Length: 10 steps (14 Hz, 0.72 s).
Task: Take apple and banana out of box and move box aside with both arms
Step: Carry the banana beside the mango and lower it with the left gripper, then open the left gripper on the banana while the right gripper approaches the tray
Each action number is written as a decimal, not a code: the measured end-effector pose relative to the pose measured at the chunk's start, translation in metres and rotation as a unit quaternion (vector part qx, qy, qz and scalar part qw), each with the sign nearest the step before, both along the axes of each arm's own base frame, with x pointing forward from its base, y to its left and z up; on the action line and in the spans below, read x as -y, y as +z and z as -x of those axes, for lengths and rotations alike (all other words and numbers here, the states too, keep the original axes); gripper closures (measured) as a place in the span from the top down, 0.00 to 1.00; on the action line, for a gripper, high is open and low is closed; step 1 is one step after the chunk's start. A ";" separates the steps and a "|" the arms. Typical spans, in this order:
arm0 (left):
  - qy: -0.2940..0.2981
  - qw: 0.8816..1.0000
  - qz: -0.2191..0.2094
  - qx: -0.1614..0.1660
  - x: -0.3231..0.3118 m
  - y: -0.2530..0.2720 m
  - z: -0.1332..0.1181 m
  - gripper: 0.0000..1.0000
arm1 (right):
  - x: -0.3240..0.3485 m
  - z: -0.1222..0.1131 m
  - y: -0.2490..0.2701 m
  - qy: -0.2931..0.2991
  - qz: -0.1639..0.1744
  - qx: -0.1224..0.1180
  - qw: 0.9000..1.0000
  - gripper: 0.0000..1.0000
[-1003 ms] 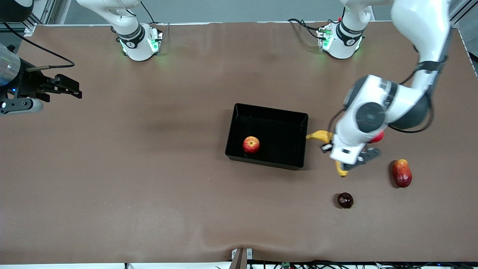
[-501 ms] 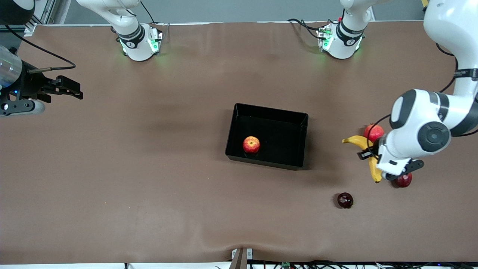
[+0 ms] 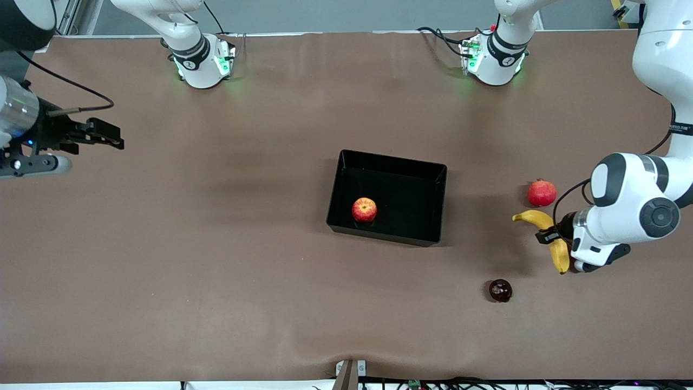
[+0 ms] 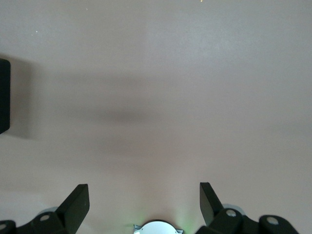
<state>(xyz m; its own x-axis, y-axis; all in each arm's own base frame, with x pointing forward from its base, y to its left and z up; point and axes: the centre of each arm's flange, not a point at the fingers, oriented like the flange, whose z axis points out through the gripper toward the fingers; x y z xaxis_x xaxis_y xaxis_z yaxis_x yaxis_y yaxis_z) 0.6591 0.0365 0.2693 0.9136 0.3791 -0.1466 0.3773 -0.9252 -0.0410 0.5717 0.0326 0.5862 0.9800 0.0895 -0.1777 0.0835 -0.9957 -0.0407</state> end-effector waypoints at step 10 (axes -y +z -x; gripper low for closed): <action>-0.234 0.971 0.048 0.012 -0.110 -0.003 0.014 0.41 | -0.070 -0.033 -0.076 0.026 -0.033 -0.026 0.999 1.00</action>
<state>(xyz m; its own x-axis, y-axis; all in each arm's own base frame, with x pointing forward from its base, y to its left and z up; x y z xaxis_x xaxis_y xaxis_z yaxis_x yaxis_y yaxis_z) 0.6449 0.1467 0.2659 0.9862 -0.0930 -0.1371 -0.0857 -0.9946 0.0581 0.6047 0.1030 0.5105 0.9635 0.1530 -0.2197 0.1308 -0.9850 -0.1123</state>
